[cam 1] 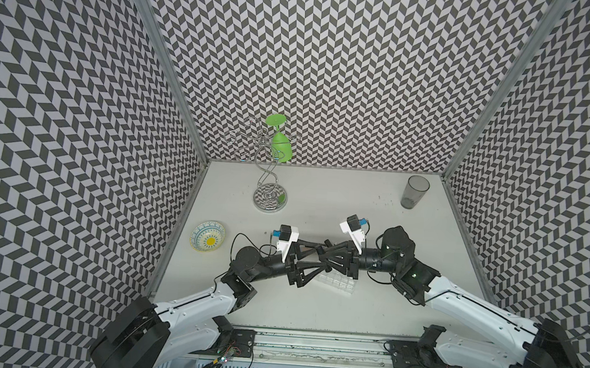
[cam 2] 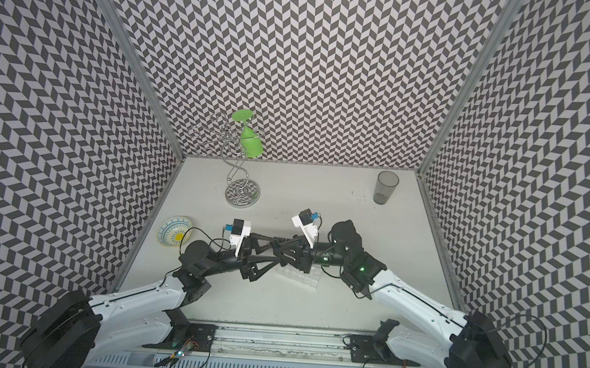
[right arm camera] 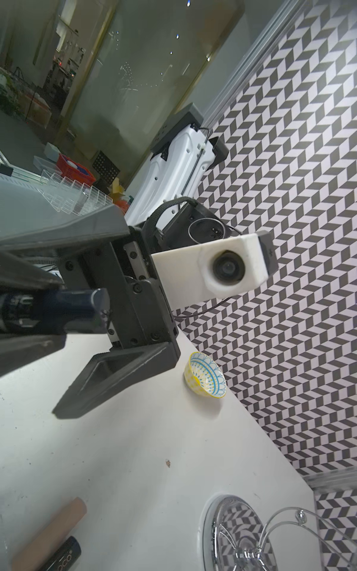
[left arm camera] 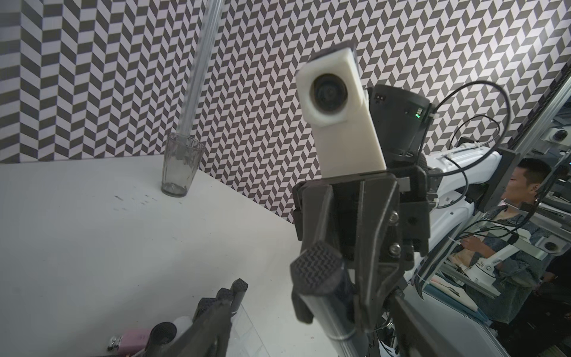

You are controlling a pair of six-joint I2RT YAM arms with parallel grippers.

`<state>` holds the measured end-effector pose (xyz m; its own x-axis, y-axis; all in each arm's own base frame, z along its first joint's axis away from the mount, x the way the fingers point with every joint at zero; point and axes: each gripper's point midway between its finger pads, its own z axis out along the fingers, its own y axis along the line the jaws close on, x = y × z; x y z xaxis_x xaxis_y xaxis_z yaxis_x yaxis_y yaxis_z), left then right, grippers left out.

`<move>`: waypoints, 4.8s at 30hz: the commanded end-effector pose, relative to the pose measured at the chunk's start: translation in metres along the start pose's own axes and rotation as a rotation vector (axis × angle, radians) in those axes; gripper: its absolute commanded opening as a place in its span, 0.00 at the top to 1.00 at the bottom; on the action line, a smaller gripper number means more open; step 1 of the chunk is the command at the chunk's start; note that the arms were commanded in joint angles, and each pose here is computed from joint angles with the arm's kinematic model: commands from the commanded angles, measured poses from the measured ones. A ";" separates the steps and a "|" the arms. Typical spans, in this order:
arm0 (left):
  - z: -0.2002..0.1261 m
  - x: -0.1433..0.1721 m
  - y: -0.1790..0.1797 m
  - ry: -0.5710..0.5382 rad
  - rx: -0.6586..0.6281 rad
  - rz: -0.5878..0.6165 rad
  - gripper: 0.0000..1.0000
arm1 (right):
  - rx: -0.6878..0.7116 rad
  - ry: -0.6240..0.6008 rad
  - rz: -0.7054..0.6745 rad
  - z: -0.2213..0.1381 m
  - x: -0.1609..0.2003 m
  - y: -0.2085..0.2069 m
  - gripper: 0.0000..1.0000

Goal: Arrange the lipsticks in the organizer
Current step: Pick up the lipstick at the center of the board.

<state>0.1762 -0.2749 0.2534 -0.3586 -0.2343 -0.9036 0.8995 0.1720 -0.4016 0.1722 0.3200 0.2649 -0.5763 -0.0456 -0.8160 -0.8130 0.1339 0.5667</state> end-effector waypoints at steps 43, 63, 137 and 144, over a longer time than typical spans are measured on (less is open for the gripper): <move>0.013 0.004 -0.017 0.082 0.129 -0.059 0.35 | -0.063 -0.134 -0.102 -0.003 -0.015 0.014 0.79; 0.022 0.018 0.070 0.522 -0.406 -0.227 0.59 | 0.475 -0.031 -0.177 -0.012 0.035 -0.045 0.81; 0.001 0.010 0.093 0.328 -0.717 -0.184 1.00 | 0.651 -0.203 -0.074 -0.057 0.023 -0.041 0.40; 0.015 0.012 0.112 0.346 -0.794 -0.087 1.00 | 0.683 -0.360 -0.041 -0.098 0.014 -0.037 0.33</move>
<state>0.2599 -0.2710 0.1840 -0.6594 0.0130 -0.7517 0.4732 0.7841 -0.4015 0.1819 0.2294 0.2414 -0.3994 0.1887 -0.8971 -0.5814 0.7045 0.4070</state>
